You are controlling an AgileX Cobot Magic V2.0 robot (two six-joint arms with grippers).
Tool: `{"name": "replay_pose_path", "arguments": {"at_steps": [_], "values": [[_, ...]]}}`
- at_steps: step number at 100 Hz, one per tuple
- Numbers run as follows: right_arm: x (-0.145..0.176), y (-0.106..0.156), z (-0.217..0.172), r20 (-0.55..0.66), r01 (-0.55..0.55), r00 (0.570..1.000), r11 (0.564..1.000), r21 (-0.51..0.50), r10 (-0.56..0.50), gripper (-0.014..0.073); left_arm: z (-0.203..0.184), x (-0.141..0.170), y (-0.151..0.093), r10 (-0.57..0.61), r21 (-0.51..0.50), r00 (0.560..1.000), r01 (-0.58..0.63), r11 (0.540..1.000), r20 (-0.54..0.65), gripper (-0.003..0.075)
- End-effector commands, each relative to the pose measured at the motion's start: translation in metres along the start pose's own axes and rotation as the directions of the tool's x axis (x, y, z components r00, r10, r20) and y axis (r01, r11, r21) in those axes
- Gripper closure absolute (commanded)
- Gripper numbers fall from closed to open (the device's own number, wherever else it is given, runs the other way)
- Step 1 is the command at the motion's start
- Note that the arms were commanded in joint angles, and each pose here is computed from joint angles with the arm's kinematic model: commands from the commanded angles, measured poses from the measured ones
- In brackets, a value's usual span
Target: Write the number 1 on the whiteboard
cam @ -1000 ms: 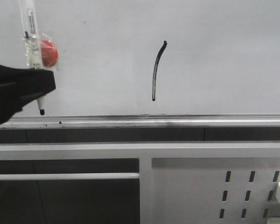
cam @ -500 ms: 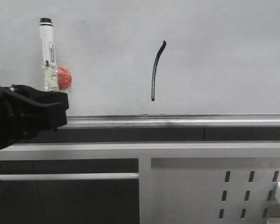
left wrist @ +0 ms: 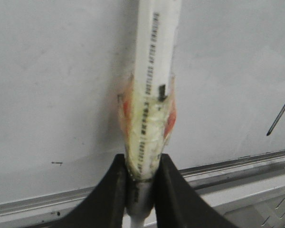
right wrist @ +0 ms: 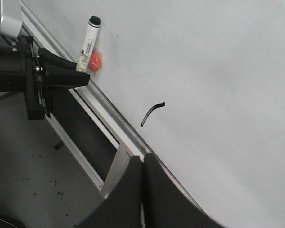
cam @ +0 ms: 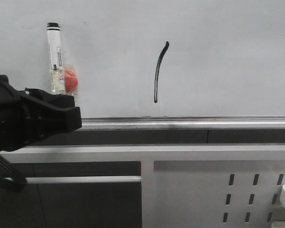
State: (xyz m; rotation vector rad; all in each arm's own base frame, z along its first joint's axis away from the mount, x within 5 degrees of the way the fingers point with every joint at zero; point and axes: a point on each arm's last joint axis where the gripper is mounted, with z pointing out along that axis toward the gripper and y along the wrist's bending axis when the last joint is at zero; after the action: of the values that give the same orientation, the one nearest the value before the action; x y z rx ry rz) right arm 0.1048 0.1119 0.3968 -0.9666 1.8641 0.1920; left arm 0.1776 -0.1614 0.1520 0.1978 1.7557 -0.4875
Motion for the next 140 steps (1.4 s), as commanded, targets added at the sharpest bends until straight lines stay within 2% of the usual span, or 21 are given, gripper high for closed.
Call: {"name": "replay_pose_path", "arguments": {"at_steps": [1,54,140], "values": [[-0.0114,-0.0043,-0.0065,0.095,0.020,0.995,1.000,0.024,-0.022,0.0664,-0.0010,-0.0288,-0.0040,-0.025,0.020,0.966,0.021,1.000,0.256,0.0740],[-0.0114,-0.0043,-0.0065,0.095,0.020,0.995,1.000,0.024,-0.022,0.0664,0.0031,-0.0334,-0.0017,-0.043,-0.016,0.959,0.049,0.999,0.279,0.0740],[-0.0117,-0.0042,-0.0065,0.098,0.020,0.995,1.000,0.024,-0.022,0.0664,0.0039,-0.0341,-0.0001,-0.039,-0.018,0.959,0.046,0.999,0.281,0.0724]]}}
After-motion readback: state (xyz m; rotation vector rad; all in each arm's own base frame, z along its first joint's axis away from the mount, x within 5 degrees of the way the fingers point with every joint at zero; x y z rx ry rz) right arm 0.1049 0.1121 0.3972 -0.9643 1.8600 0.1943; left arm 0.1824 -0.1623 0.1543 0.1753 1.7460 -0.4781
